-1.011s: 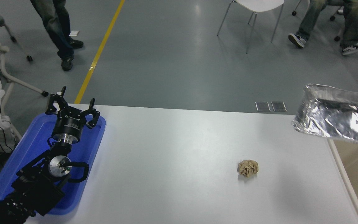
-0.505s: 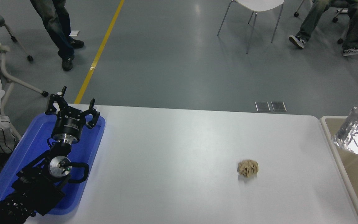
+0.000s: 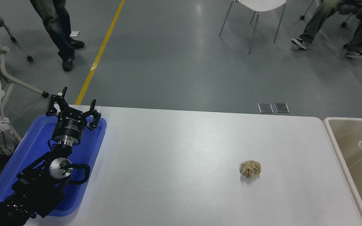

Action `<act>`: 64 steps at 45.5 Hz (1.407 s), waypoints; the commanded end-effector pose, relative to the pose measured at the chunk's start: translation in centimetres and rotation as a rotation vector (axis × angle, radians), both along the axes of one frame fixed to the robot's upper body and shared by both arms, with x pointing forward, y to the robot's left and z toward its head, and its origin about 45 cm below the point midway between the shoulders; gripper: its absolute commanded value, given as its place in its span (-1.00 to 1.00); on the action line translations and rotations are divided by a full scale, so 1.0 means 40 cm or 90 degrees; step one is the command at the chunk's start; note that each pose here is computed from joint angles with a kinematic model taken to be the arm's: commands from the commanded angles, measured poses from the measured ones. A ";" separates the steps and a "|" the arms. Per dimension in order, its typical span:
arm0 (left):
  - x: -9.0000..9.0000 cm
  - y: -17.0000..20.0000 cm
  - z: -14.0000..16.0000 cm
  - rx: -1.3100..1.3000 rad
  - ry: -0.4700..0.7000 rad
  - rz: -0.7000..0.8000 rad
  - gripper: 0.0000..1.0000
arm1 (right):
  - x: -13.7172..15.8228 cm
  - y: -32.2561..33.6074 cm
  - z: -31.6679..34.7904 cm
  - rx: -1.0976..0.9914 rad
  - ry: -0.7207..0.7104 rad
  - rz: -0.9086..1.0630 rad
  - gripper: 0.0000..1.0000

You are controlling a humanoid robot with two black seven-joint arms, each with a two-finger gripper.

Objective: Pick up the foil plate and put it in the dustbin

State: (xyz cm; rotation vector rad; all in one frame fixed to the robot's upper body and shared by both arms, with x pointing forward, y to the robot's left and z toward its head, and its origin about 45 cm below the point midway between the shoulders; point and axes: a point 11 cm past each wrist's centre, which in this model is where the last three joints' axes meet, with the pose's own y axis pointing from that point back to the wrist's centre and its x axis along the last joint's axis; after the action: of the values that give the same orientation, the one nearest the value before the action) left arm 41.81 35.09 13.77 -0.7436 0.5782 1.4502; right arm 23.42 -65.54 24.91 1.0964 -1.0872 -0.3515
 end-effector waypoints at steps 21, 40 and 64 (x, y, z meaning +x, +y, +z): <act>0.000 0.000 0.000 0.000 0.000 0.000 1.00 | -0.013 -0.037 -0.234 -0.129 -0.059 -0.046 -1.00; 0.000 0.000 0.000 0.000 0.000 0.000 1.00 | -0.011 -0.010 -0.318 -0.186 -0.063 -0.078 -1.00; 0.000 0.000 0.000 0.000 0.000 0.000 1.00 | -0.008 0.009 -0.342 -0.191 -0.068 -0.074 -1.00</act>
State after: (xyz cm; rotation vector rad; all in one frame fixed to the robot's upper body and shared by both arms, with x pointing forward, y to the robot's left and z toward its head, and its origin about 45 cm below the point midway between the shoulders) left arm 41.81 35.09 13.77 -0.7441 0.5782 1.4503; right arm 23.13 -65.36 11.55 0.7984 -1.2583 -0.2171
